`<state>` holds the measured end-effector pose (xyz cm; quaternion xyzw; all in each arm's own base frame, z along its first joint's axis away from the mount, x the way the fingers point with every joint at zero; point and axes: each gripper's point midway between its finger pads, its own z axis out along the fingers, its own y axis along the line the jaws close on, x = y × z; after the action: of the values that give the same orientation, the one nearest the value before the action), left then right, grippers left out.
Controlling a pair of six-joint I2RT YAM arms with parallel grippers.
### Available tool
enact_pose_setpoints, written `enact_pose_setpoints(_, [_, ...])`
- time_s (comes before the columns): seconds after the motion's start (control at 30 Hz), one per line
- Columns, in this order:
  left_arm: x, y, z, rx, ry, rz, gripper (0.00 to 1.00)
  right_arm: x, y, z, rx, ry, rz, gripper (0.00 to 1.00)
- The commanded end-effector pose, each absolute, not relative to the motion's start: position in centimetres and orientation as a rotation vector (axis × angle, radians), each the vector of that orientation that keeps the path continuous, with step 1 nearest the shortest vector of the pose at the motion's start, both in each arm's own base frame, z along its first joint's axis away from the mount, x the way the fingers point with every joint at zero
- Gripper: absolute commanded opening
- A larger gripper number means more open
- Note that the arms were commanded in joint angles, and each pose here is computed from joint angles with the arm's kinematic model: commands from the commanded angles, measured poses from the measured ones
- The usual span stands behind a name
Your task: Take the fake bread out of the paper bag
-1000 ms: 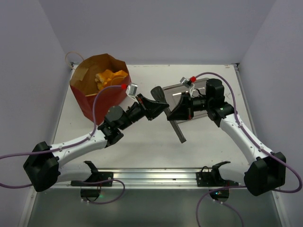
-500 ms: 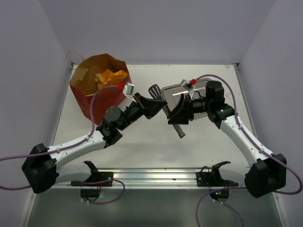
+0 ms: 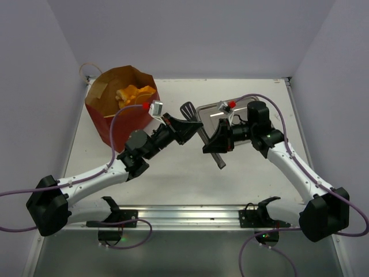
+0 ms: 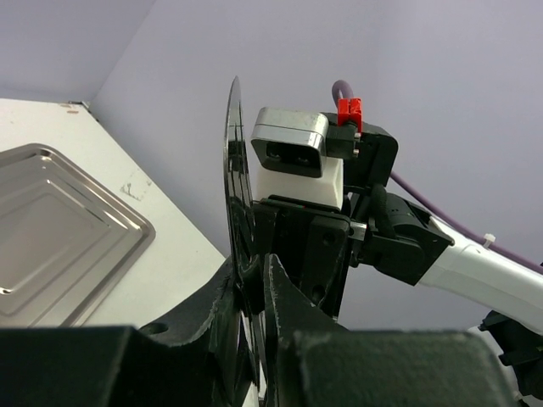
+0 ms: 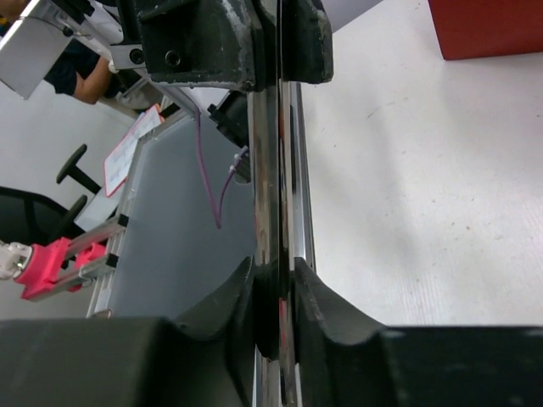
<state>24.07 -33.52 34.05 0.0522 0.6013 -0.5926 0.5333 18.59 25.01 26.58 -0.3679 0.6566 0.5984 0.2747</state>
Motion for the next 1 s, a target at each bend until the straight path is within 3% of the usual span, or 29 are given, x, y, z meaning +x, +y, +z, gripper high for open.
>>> enact_pose_setpoints(0.0, [24.3, -32.9, 36.5, 0.101, 1.35, -1.404, 0.09, 18.4, 25.0, 27.5, -1.028, 1.712, 1.575, 0.2])
enact_pose_setpoints(0.1, [24.2, -32.9, 36.4, 0.101, 1.353, -1.409, 0.11, 18.3, 25.0, 27.6, -1.031, 1.705, 1.574, 0.12])
enact_pose_setpoints(0.13, [24.1, -32.9, 36.5, 0.103, 1.348, -1.412, 0.16, 18.3, 24.9, 27.6, -1.031, 1.703, 1.571, 0.1])
enact_pose_setpoints(0.2, [24.0, -32.8, 36.6, 0.105, 1.346, -1.416, 0.33, 18.2, 24.9, 27.7, -1.032, 1.701, 1.572, 0.1])
enact_pose_setpoints(0.23, [23.9, -32.5, 36.6, 0.102, 1.346, -1.41, 0.58, 18.1, 24.9, 27.8, -1.034, 1.698, 1.57, 0.09])
enact_pose_setpoints(0.33, [23.7, -31.3, 37.0, 0.084, 1.346, -1.368, 0.82, 18.0, 24.5, 27.9, -1.029, 1.691, 1.549, 0.09])
enact_pose_setpoints(0.4, [23.6, -29.8, 37.3, 0.071, 1.348, -1.305, 0.93, 18.1, 24.1, 28.0, -1.017, 1.69, 1.515, 0.09])
enact_pose_setpoints(0.6, [23.3, -24.4, 36.4, 0.035, 1.448, -1.035, 0.99, 20.9, 21.6, 27.7, -0.948, 1.759, 1.213, 0.15])
enact_pose_setpoints(0.83, [22.9, -17.6, 38.1, 0.06, 1.525, -0.665, 0.99, 23.9, 18.1, 25.5, -0.927, 1.869, 0.801, 0.38])
enact_pose_setpoints(0.97, [23.4, -15.1, 39.3, 0.07, 1.563, -0.48, 0.99, 24.4, 17.4, 25.3, -0.914, 1.876, 0.738, 0.42])
